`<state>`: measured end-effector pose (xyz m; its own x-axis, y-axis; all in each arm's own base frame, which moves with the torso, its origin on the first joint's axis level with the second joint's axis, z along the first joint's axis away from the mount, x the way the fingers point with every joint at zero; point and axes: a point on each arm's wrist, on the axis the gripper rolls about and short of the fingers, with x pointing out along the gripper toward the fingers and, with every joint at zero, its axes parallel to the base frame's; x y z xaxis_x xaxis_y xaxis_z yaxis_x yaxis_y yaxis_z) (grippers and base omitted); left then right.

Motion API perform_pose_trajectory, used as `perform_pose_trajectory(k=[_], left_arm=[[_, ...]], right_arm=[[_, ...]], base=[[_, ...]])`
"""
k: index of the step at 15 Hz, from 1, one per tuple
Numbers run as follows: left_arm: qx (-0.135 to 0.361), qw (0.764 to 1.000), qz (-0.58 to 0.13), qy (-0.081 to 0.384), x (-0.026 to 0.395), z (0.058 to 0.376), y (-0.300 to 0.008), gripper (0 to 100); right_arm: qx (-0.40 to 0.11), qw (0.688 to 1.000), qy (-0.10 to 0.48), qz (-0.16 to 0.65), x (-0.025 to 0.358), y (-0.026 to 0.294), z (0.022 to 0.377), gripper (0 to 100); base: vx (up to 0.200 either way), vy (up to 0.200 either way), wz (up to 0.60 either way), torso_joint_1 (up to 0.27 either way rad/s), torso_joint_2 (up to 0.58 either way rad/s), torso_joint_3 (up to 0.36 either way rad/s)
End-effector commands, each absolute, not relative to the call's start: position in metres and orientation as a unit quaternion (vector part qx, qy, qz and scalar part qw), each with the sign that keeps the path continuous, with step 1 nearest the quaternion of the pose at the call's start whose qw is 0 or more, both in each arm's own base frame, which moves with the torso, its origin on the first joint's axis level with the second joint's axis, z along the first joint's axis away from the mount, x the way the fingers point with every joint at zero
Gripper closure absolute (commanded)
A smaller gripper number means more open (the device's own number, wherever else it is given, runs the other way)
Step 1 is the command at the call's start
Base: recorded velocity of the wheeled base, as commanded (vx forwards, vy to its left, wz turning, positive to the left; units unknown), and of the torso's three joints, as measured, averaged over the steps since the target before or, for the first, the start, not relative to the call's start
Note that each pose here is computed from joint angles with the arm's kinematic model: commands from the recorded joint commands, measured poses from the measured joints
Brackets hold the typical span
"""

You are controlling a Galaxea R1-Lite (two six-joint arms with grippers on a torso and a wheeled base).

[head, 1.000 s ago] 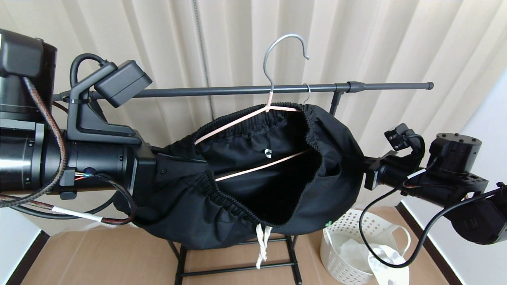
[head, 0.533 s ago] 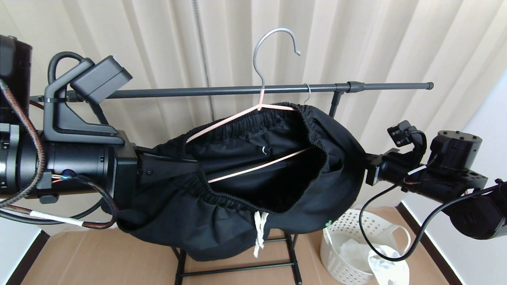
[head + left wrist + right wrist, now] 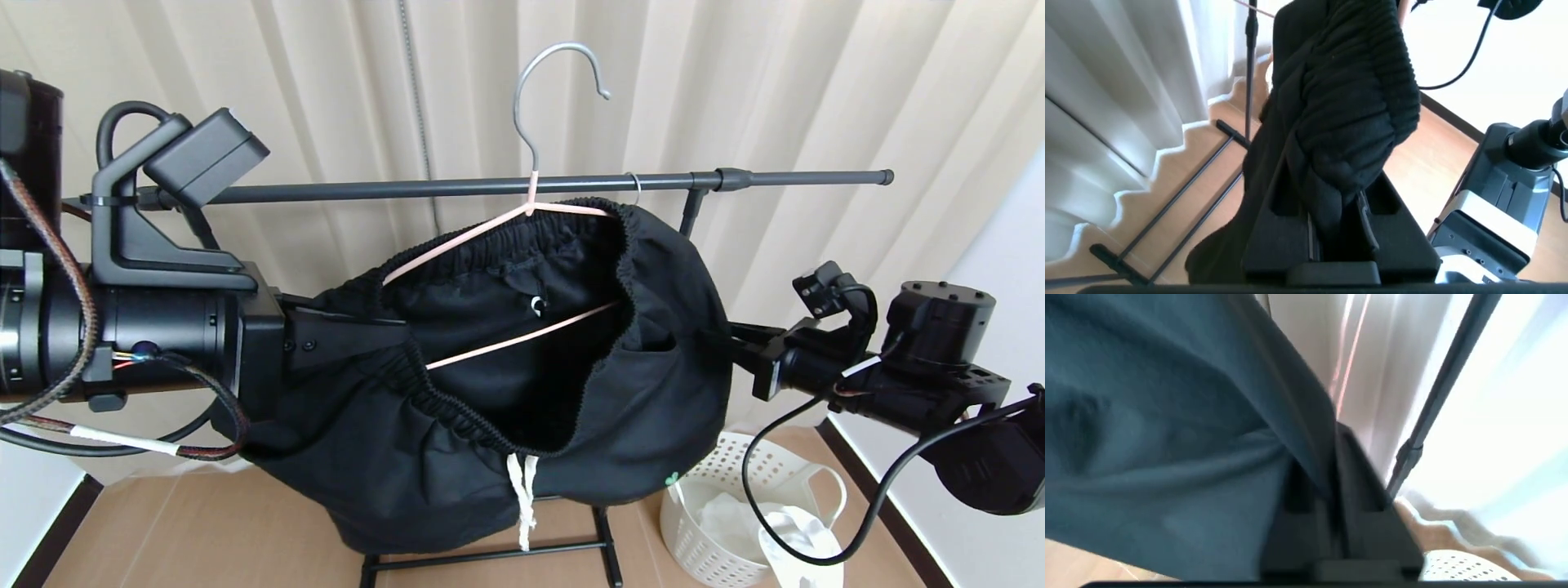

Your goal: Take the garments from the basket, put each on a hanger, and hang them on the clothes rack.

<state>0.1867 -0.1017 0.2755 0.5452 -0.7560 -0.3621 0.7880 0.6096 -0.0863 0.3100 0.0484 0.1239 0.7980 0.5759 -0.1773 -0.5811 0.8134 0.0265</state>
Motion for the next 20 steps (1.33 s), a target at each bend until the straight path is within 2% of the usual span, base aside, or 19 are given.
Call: perform_pose_trajectory(k=[1, 3, 6, 10, 14, 20], left_arm=[[0.043, 0.878, -0.439, 0.188, 0.188, 0.274, -0.102, 100], [0.043, 0.878, -0.439, 0.188, 0.188, 0.274, -0.102, 100], [0.043, 0.878, -0.438, 0.187, 0.189, 0.274, -0.102, 100], [0.035, 0.888, -0.413, 0.200, 0.192, 0.266, -0.091, 100], [0.032, 0.897, -0.376, 0.229, 0.199, 0.251, -0.080, 100], [0.051, 0.892, -0.332, 0.302, 0.221, 0.215, -0.085, 100]], right_arm=[[-0.028, 0.942, 0.081, 0.325, 0.298, 0.048, 0.128, 0], [-0.054, 0.926, 0.063, 0.368, 0.282, 0.047, 0.134, 0], [-0.063, 0.923, 0.038, 0.379, 0.270, 0.046, 0.148, 0], [-0.032, 0.927, 0.020, 0.373, 0.266, 0.046, 0.167, 0], [-0.027, 0.930, 0.018, 0.367, 0.268, 0.046, 0.170, 0], [-0.025, 0.930, 0.023, 0.365, 0.271, 0.046, 0.168, 0]], base=[[0.000, 0.000, 0.00, 0.000, 0.00, 0.000], [0.000, 0.000, 0.00, 0.000, 0.00, 0.000], [0.000, 0.000, 0.00, 0.000, 0.00, 0.000], [0.000, 0.000, 0.00, 0.000, 0.00, 0.000], [0.000, 0.000, 0.00, 0.000, 0.00, 0.000], [0.000, 0.000, 0.00, 0.000, 0.00, 0.000]])
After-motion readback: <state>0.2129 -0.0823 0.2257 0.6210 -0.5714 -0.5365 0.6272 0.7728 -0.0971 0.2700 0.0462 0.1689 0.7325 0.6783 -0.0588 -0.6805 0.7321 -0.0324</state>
